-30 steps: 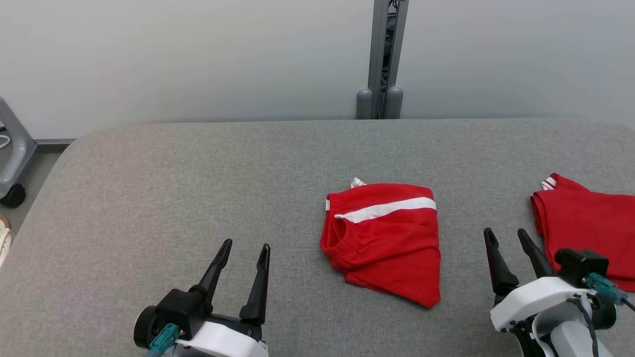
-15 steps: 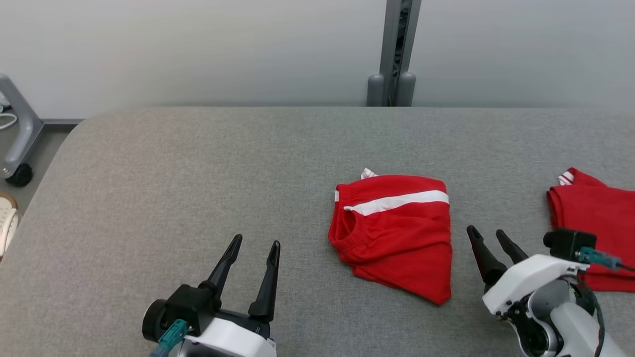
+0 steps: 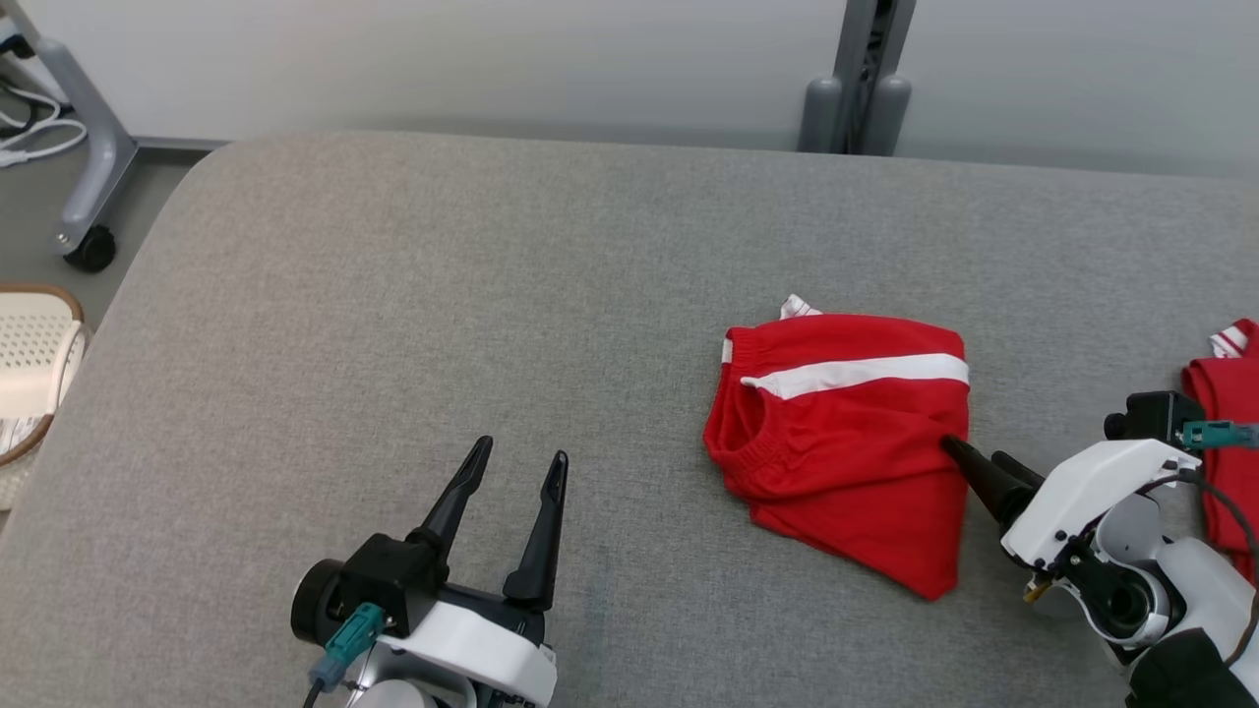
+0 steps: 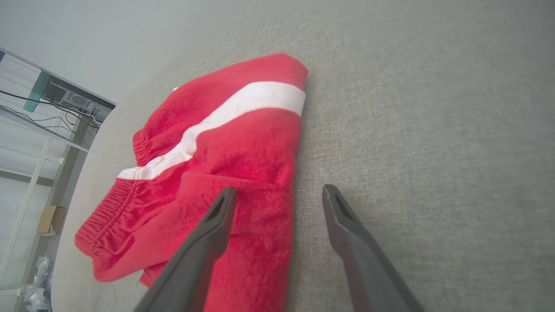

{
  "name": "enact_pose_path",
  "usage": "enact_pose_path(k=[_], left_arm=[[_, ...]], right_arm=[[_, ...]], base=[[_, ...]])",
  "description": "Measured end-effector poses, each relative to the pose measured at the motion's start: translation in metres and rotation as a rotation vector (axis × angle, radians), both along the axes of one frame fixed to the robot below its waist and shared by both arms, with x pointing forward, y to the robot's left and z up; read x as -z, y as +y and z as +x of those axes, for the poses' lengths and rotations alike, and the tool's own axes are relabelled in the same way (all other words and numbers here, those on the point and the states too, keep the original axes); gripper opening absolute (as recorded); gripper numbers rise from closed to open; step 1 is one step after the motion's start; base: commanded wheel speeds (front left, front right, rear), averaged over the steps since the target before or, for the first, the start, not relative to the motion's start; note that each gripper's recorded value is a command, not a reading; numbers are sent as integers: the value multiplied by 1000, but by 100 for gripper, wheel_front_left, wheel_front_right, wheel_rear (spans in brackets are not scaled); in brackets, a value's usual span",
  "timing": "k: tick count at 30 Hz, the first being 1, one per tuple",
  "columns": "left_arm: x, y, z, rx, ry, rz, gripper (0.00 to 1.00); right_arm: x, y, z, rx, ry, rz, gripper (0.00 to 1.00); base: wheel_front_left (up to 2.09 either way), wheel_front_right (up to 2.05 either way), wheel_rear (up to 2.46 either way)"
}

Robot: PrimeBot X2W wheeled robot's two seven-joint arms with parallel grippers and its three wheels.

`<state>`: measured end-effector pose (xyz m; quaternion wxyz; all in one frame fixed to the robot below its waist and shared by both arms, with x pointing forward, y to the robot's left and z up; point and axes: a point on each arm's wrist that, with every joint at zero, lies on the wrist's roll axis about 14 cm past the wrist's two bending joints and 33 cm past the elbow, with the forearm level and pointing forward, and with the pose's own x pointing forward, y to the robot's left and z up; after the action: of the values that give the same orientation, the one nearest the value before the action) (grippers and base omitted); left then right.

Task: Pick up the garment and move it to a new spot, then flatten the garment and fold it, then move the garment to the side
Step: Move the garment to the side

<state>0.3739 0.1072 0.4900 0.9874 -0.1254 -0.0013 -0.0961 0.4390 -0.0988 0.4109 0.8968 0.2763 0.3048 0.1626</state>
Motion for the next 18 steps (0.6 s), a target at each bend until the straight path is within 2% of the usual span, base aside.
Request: enact_pose_path(k=[6,18], left_arm=[[7,5,6,-13,20,6,100],[12,10,13,-24,34,16,100]], right_arm=[[19,11,8,-66,96,-6,100],[23,43,24,-152,133,25,100]], base=[[0,0,0],[0,0,0]])
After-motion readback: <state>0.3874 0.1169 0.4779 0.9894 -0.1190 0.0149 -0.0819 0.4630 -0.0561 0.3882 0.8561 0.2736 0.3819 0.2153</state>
